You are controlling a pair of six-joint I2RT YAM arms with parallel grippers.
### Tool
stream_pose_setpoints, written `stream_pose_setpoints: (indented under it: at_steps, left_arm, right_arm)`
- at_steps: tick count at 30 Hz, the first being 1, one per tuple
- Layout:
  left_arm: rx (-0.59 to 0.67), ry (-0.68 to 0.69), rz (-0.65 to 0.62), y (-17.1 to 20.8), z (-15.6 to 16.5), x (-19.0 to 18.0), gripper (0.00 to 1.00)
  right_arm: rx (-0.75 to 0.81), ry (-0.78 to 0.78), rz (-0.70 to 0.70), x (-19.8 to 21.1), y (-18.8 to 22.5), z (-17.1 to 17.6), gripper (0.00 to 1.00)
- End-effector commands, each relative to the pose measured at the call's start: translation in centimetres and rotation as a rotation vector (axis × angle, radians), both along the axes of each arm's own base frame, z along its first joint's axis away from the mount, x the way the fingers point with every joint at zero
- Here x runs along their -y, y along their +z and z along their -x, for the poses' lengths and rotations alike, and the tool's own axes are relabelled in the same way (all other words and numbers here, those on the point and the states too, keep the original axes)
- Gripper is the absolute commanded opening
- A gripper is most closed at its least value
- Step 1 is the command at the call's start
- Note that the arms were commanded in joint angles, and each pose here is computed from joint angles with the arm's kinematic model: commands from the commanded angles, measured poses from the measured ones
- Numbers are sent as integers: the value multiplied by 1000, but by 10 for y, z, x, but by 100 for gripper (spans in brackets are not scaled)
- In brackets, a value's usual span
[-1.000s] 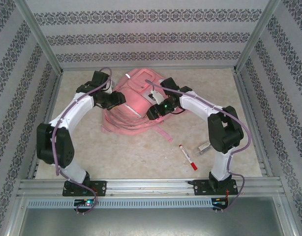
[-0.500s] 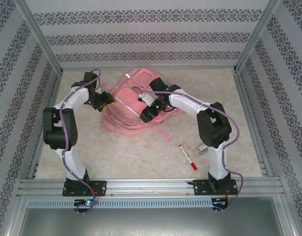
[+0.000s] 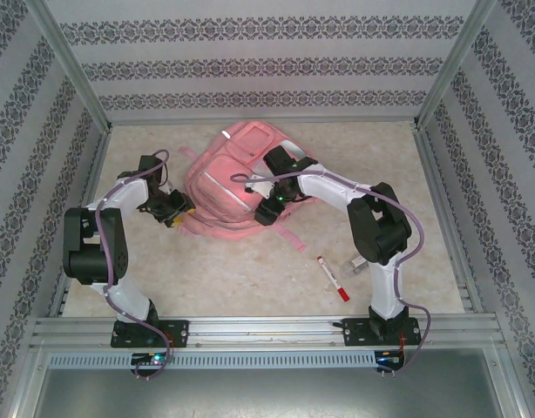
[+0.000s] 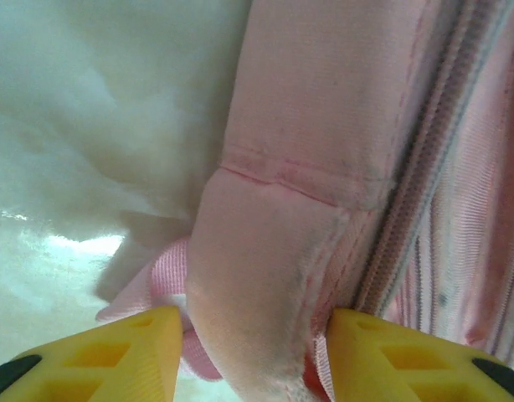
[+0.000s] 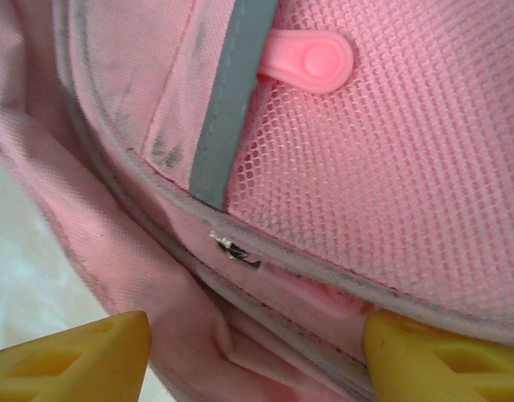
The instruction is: Pack the student bag
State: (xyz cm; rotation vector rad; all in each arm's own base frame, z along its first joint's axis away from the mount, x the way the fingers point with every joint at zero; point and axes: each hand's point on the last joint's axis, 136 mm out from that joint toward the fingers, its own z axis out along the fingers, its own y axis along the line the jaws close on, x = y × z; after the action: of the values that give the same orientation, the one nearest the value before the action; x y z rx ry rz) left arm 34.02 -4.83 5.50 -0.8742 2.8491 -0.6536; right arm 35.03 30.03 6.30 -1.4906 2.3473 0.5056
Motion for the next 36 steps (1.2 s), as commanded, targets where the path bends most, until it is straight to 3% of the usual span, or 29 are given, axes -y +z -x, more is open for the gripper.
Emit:
stream_pose_setpoints:
  at_steps: [1, 10, 17, 32, 34, 36]
  left_arm:
    - [24, -10, -17, -5, 0, 3, 47]
    - [27, -51, 32, -15, 17, 28, 32]
    - [18, -81, 67, -22, 35, 48, 21]
    - [21, -96, 82, -23, 52, 58, 19]
    - [32, -99, 84, -21, 52, 60, 19]
    - [49, -99, 80, -18, 51, 62, 19]
  right_arm:
    - [94, 92, 107, 8, -18, 1, 69]
    - [64, 190, -44, -37, -6, 26, 58]
    - [56, 192, -83, -38, -7, 36, 37]
    - [93, 136, -178, -44, 3, 44, 14]
    - [61, 105, -207, -47, 6, 43, 0]
    - [-20, 79, -249, -51, 9, 45, 0]
